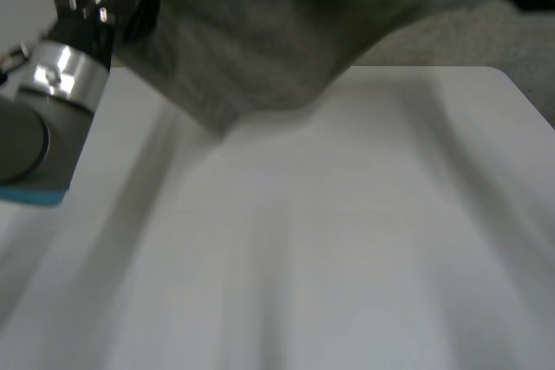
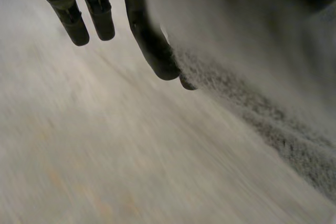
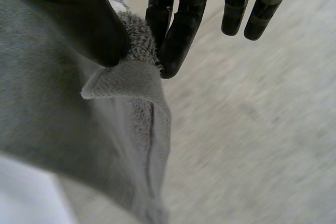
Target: Fold the towel.
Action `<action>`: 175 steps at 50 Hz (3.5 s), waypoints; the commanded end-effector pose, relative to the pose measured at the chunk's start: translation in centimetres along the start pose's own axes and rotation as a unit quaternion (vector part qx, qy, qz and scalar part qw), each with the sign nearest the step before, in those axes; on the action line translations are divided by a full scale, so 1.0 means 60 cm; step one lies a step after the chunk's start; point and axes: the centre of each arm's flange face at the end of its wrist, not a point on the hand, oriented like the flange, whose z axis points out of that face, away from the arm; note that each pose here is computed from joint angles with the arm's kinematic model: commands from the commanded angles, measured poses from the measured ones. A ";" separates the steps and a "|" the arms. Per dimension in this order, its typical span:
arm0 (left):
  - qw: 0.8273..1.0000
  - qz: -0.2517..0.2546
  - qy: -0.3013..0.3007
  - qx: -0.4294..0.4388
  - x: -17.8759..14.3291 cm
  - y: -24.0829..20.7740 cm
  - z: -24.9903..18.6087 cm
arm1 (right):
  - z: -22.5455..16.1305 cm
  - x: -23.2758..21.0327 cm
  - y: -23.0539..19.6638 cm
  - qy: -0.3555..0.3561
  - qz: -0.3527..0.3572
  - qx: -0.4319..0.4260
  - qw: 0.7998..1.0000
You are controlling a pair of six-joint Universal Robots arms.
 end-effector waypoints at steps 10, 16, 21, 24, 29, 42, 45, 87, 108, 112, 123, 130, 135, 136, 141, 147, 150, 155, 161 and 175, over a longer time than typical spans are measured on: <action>0.965 -0.002 0.080 -0.250 0.060 0.150 -0.159 | -0.124 -0.098 0.187 -0.072 0.021 -0.189 0.979; 0.944 -0.013 0.118 -0.309 0.078 0.140 -0.186 | -0.134 -0.093 0.160 -0.078 0.039 -0.212 0.973; 0.933 -0.030 0.137 -0.330 0.074 0.097 -0.194 | -0.145 -0.077 0.120 -0.073 0.048 -0.223 0.971; 0.928 -0.039 0.145 -0.341 0.069 0.063 -0.199 | -0.152 -0.078 0.098 -0.080 0.062 -0.238 0.966; 0.914 -0.069 0.145 -0.373 0.052 -0.005 -0.210 | -0.163 -0.080 0.055 -0.105 0.095 -0.278 0.950; 0.896 -0.078 0.106 -0.425 0.022 0.026 -0.158 | -0.114 -0.130 0.152 -0.213 -0.031 -0.411 0.886; 0.910 -0.051 0.072 -0.405 0.016 0.079 -0.097 | -0.014 -0.123 0.140 -0.158 -0.120 -0.326 0.924; 0.965 -0.005 0.052 -0.259 0.043 0.173 -0.165 | -0.127 -0.196 0.215 -0.164 0.003 -0.231 0.959; 0.932 -0.030 0.112 -0.344 0.047 0.061 -0.220 | -0.182 -0.082 0.127 -0.146 -0.012 -0.266 0.953; 0.911 -0.051 0.144 -0.383 0.053 0.025 -0.244 | -0.200 -0.057 0.118 -0.149 -0.006 -0.286 0.947; 0.863 -0.023 0.236 -0.446 0.067 -0.024 -0.313 | -0.270 -0.060 0.102 -0.283 -0.013 -0.364 0.887; 0.878 -0.005 0.216 -0.427 0.044 -0.025 -0.280 | -0.257 -0.045 0.101 -0.297 0.004 -0.348 0.889; 0.888 0.006 0.207 -0.411 0.029 -0.014 -0.246 | -0.221 -0.029 0.114 -0.275 0.013 -0.331 0.903; 0.887 0.005 0.211 -0.411 0.030 -0.002 -0.234 | -0.202 -0.035 0.124 -0.279 0.016 -0.325 0.903; 0.881 0.000 0.229 -0.413 0.041 0.038 -0.202 | -0.153 -0.039 0.160 -0.258 0.018 -0.339 0.905; 0.875 -0.006 0.239 -0.422 0.049 0.100 -0.172 | -0.101 -0.062 0.185 -0.228 -0.010 -0.344 0.911; 0.872 -0.009 0.241 -0.426 0.052 0.119 -0.167 | -0.088 -0.081 0.185 -0.228 -0.017 -0.335 0.914; 0.870 -0.012 0.243 -0.429 0.055 0.127 -0.169 | -0.079 -0.090 0.185 -0.220 -0.012 -0.326 0.919; 0.870 -0.011 0.243 -0.429 0.054 0.127 -0.168 | -0.072 -0.089 0.186 -0.209 -0.013 -0.317 0.925; 0.895 -0.017 0.214 -0.391 0.038 0.037 -0.164 | -0.096 -0.094 0.119 -0.181 -0.028 -0.272 0.945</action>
